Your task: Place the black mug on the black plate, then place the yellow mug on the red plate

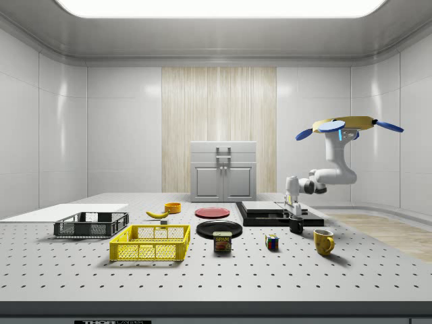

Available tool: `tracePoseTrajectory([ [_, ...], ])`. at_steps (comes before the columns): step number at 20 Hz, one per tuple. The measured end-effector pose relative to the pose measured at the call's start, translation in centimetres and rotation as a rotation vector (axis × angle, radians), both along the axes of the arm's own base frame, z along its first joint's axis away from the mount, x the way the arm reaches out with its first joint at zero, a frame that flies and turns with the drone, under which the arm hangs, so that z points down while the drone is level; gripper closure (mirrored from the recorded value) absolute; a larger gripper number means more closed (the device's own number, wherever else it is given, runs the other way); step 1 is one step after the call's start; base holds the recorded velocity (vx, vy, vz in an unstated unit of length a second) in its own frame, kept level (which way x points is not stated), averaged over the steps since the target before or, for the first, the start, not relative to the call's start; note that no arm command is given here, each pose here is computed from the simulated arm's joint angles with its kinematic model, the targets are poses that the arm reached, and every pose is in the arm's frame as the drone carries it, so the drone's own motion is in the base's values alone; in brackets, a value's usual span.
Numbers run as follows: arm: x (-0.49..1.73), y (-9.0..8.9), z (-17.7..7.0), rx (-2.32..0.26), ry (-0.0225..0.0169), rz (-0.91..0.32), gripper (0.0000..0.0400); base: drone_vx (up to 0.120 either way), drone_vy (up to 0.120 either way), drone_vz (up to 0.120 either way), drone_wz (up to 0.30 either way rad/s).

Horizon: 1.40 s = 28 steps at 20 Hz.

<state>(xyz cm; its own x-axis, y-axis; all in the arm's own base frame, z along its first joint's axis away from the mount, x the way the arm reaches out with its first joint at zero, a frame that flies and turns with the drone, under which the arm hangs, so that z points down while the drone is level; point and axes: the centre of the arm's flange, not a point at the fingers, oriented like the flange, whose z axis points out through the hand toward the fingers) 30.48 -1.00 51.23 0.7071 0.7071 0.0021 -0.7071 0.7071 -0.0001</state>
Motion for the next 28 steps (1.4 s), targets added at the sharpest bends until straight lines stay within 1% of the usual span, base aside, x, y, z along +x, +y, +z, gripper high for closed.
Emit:
tracePoseTrajectory([
  [4, 0.0, 0.0, -1.3, 0.0, 0.0, 0.0, 0.03, 0.0, 0.0, 0.02, 0.0],
  [9, 0.0, 0.0, -3.1, 0.0, 0.0002, 0.0, 0.03, 0.0, 0.0, 0.12, 0.0],
  [14, 0.0, 0.0, -3.9, 0.0, 0.0002, 0.0, 0.03, 0.0, 0.0, 0.12, 0.0],
  [18, 0.0, 0.0, -4.2, 0.0, 0.0002, 0.0, 0.03, 0.12, 0.0, 0.11, 0.0],
  [28, 0.0, 0.0, -4.3, 0.0, 0.0002, 0.0, 0.03, 0.12, 0.0, 0.0, 0.0],
])
